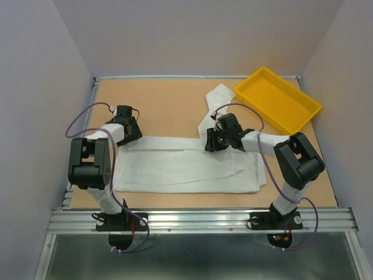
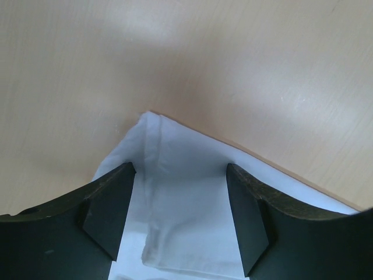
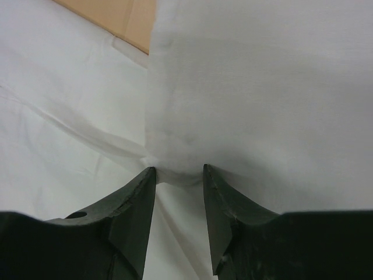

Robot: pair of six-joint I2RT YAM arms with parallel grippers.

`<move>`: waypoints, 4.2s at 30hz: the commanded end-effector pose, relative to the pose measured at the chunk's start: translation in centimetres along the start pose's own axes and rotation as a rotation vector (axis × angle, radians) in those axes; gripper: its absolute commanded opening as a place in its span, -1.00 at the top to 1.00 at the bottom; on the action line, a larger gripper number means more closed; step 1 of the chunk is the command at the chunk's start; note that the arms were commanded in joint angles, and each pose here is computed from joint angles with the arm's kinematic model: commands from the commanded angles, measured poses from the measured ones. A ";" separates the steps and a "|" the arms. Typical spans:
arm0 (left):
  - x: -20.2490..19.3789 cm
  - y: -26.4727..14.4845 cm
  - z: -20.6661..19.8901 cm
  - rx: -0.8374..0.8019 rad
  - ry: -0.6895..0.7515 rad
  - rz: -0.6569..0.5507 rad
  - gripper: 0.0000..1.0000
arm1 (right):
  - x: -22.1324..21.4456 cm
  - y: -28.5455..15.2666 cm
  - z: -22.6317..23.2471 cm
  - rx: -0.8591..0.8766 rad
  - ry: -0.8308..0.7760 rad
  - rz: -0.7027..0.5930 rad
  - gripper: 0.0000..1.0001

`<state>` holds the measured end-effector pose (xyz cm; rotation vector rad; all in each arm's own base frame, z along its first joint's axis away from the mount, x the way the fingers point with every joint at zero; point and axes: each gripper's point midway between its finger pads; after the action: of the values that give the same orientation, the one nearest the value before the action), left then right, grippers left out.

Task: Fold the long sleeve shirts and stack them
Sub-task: Fold the shirt

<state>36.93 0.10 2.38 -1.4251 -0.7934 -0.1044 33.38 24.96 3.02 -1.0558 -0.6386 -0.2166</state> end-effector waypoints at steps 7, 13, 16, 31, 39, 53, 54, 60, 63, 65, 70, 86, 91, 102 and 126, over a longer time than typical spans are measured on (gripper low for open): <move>1.9 -1.3 1.9 0.111 -0.011 -0.066 -0.51 | -1.9 -3.5 -0.6 -0.036 -0.045 0.031 0.12; 4.6 -5.4 -0.1 -0.009 -0.028 -0.171 -0.53 | 5.6 -6.9 -0.7 -0.113 -0.069 -0.137 -0.14; 5.2 -7.5 -0.8 -0.066 -0.026 -0.219 -0.62 | 10.2 -8.2 -2.5 -0.161 -0.032 -0.218 -0.30; 5.1 -13.8 1.8 -0.135 -0.065 -0.456 -0.89 | 23.0 -4.9 -12.2 -0.360 0.193 -0.399 -0.54; 4.8 -12.6 1.4 -0.130 -0.049 -0.418 -0.86 | 24.5 1.5 -13.2 -0.292 0.087 -0.358 -0.32; 4.8 -12.5 1.5 -0.122 -0.041 -0.421 -0.85 | 23.6 7.0 -10.8 -0.041 -0.222 -0.282 -0.37; 4.8 -12.4 1.5 -0.121 -0.041 -0.420 -0.85 | 23.4 7.2 -10.6 -0.032 -0.230 -0.277 -0.37; 4.8 -12.4 1.7 -0.113 -0.040 -0.420 -0.84 | 22.0 8.5 -9.1 0.013 -0.321 -0.245 -0.31; 4.7 -12.4 1.7 -0.112 -0.040 -0.419 -0.83 | 22.2 8.4 -8.3 0.027 -0.337 -0.249 0.14; 4.8 -12.4 1.7 -0.111 -0.041 -0.422 -0.83 | 22.7 7.7 -7.7 0.035 -0.346 -0.263 0.55; 4.8 -12.5 1.7 -0.111 -0.040 -0.424 -0.82 | 25.5 3.4 -5.1 0.064 -0.400 -0.340 0.90; 5.4 -13.7 1.3 -0.151 -0.050 -0.454 -0.82 | 5.3 -8.6 12.0 0.513 -0.462 -0.113 0.83; 5.4 -14.2 1.0 -0.182 -0.049 -0.464 -0.82 | -6.2 -11.6 15.1 0.777 -0.346 0.154 0.58; 4.6 -15.5 -2.2 -0.361 -0.032 -0.422 -0.78 | -2.5 -15.4 11.3 0.401 -0.293 -0.085 -0.36; -0.3 -3.8 -4.4 -0.233 -0.177 0.013 -0.77 | -1.3 -11.7 -12.7 -0.329 0.555 -0.358 -0.05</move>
<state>34.95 -5.82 4.97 -1.7187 -0.8752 -0.0815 29.80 7.68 6.40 -1.2129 -0.2710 -0.8325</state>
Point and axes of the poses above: each gripper's point midway between its finger pads, its own y axis out along the fingers, its own z axis along the line the jaws close on, x = y × z, and after that the axes turned 1 degree about -y, right-handed
